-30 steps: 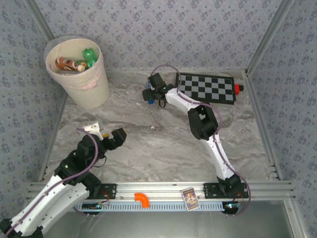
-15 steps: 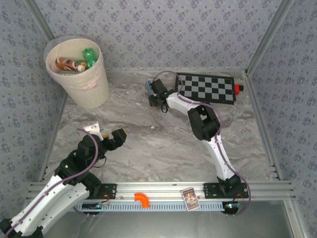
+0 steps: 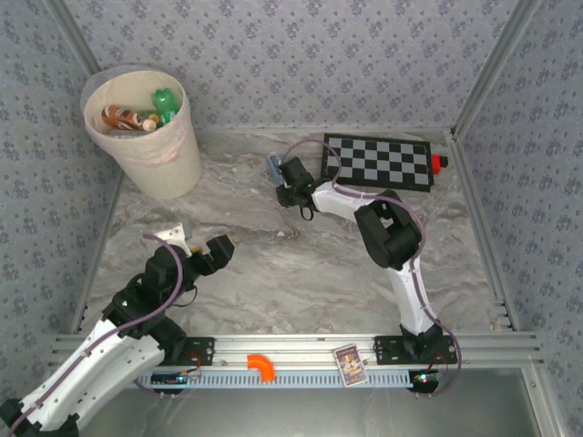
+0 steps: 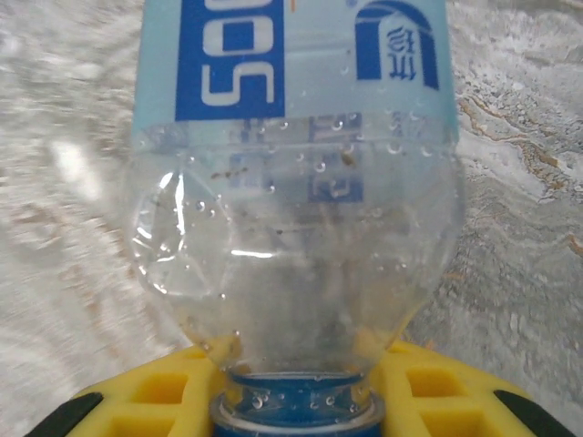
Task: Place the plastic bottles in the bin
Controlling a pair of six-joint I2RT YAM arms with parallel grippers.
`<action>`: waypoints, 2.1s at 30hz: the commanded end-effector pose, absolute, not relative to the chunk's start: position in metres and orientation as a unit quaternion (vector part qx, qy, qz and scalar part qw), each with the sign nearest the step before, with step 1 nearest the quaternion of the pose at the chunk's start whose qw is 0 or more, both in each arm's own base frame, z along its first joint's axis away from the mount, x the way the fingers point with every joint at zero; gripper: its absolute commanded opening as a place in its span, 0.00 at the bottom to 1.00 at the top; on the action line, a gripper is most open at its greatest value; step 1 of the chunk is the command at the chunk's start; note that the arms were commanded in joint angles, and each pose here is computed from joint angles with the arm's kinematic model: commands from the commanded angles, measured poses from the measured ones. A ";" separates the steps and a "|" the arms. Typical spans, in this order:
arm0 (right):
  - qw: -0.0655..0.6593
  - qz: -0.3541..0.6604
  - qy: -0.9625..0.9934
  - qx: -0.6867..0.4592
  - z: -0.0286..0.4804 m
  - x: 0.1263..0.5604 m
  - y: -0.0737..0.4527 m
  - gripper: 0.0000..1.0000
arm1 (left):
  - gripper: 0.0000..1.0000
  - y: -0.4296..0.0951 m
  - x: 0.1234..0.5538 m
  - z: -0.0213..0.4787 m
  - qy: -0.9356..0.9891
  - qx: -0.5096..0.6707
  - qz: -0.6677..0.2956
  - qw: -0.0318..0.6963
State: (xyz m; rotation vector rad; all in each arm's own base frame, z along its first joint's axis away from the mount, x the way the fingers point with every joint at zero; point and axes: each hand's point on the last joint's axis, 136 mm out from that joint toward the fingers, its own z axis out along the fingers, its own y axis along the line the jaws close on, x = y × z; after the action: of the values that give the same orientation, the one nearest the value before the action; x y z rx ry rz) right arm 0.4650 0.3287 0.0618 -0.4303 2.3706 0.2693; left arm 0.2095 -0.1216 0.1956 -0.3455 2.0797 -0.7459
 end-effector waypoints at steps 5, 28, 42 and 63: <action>0.444 0.161 0.864 -0.173 0.152 0.430 0.338 0.27 | 1.00 -0.138 0.221 0.211 0.813 -0.154 -0.346 0.442; 0.506 0.205 0.796 -0.261 0.234 0.269 0.295 0.27 | 0.92 -0.236 0.278 0.275 0.779 -0.058 -0.493 0.382; 0.499 0.217 0.784 -0.300 0.235 0.244 0.311 0.27 | 0.90 -0.236 0.262 0.326 0.727 -0.012 -0.538 0.426; 0.507 0.198 0.764 -0.347 0.239 0.227 0.331 0.28 | 0.65 -0.246 0.264 0.314 0.742 -0.015 -0.546 0.389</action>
State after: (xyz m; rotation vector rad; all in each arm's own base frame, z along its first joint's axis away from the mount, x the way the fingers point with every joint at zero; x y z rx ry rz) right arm 0.2232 0.3301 0.2299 -0.8374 1.8605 0.5073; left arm 0.2669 -0.2441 0.2862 -0.0864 1.9646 -1.3527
